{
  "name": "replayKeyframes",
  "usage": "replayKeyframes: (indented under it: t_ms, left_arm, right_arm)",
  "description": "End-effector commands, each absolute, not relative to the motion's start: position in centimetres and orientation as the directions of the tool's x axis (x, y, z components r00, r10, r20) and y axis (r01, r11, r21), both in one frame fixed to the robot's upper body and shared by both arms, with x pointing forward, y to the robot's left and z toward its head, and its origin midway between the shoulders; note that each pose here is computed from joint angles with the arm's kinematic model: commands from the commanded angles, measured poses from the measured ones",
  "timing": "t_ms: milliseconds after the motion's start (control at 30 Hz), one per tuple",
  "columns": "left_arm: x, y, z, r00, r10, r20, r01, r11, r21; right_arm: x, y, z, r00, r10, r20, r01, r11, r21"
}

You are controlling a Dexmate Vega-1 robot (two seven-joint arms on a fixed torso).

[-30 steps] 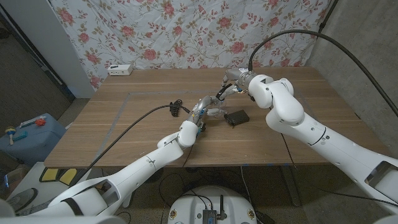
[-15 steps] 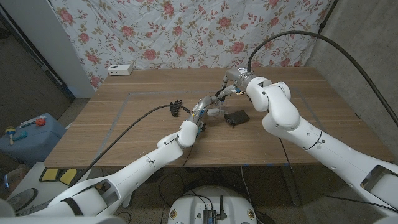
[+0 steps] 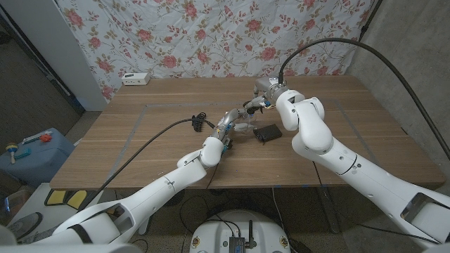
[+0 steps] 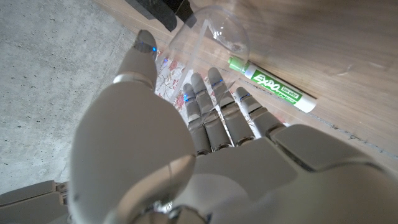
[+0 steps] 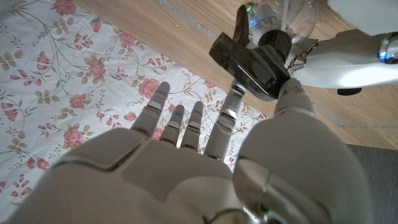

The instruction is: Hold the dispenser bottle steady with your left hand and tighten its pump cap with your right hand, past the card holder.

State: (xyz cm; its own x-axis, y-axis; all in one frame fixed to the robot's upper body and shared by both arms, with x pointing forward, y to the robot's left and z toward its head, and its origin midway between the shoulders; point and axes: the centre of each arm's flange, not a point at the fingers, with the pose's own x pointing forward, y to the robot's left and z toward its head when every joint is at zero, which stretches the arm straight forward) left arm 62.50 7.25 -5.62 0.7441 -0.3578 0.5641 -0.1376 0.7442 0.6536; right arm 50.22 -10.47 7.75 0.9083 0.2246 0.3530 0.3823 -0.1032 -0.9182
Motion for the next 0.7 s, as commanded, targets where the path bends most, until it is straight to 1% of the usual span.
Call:
replayKeyframes:
  t_ms: [33, 400, 700]
  left_arm:
    - [62.4, 7.6, -5.7, 0.747, -0.356, 0.561, -0.137, 0.743, 0.655]
    - [62.4, 7.7, -5.9, 0.75, -0.354, 0.559, -0.135, 0.745, 0.653]
    - [62.3, 7.7, -6.1, 0.752, -0.353, 0.556, -0.132, 0.747, 0.652]
  right_arm:
    - [49.9, -9.9, 7.4, 0.901, 0.198, 0.387, 0.412, -0.105, -0.905]
    - [49.5, -8.9, 7.0, 0.884, 0.196, 0.424, 0.455, -0.153, -0.877]
    - [49.6, -8.8, 6.9, 0.884, 0.2, 0.421, 0.454, -0.157, -0.877]
